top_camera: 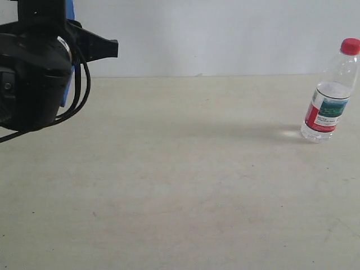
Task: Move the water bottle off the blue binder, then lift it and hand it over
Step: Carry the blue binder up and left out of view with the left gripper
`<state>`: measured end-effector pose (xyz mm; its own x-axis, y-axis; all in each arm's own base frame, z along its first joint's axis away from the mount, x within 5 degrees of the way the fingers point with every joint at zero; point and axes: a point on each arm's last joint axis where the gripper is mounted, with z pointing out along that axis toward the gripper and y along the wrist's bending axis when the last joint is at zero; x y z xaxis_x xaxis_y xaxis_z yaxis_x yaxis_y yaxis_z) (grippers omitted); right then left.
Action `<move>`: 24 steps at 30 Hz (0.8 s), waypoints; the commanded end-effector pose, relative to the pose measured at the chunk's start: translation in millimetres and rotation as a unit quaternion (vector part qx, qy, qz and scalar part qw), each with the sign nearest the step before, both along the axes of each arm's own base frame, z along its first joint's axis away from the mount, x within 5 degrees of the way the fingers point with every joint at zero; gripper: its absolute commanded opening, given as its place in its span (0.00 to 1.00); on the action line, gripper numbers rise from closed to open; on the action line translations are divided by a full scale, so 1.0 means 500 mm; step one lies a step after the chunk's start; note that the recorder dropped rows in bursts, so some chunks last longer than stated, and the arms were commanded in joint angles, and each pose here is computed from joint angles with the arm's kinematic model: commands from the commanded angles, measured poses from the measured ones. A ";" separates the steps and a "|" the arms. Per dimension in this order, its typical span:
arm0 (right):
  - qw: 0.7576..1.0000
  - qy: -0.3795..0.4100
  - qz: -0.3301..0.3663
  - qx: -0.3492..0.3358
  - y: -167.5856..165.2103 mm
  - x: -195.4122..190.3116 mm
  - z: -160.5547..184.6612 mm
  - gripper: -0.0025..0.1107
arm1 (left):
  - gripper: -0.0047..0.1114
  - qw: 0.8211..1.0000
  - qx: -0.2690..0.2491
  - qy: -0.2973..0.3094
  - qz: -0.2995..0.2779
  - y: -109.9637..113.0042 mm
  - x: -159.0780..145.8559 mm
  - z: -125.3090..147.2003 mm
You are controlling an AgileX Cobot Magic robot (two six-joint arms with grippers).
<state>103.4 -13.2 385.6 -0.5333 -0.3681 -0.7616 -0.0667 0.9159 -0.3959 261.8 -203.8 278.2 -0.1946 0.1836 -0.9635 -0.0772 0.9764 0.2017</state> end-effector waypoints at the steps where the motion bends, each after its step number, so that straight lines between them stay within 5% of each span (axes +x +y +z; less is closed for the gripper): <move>1: 1.000 -0.008 -0.002 -0.001 -0.001 -0.001 0.002 0.02 | 0.16 0.999 0.000 -0.035 0.012 0.017 -0.007 0.036; 10: 1.000 -0.007 -0.003 0.000 -0.001 -0.001 0.002 0.02 | 0.55 0.999 -0.006 -0.037 0.013 0.020 -0.009 0.042; 20: 1.000 -0.002 -0.005 -0.005 -0.002 -0.002 0.000 0.02 | 0.55 0.994 0.068 -0.080 0.001 0.033 -0.103 0.111; 24: 1.000 -0.002 -0.005 -0.005 -0.002 -0.002 0.000 0.02 | 0.35 0.994 0.082 -0.040 -0.055 0.042 -0.135 0.063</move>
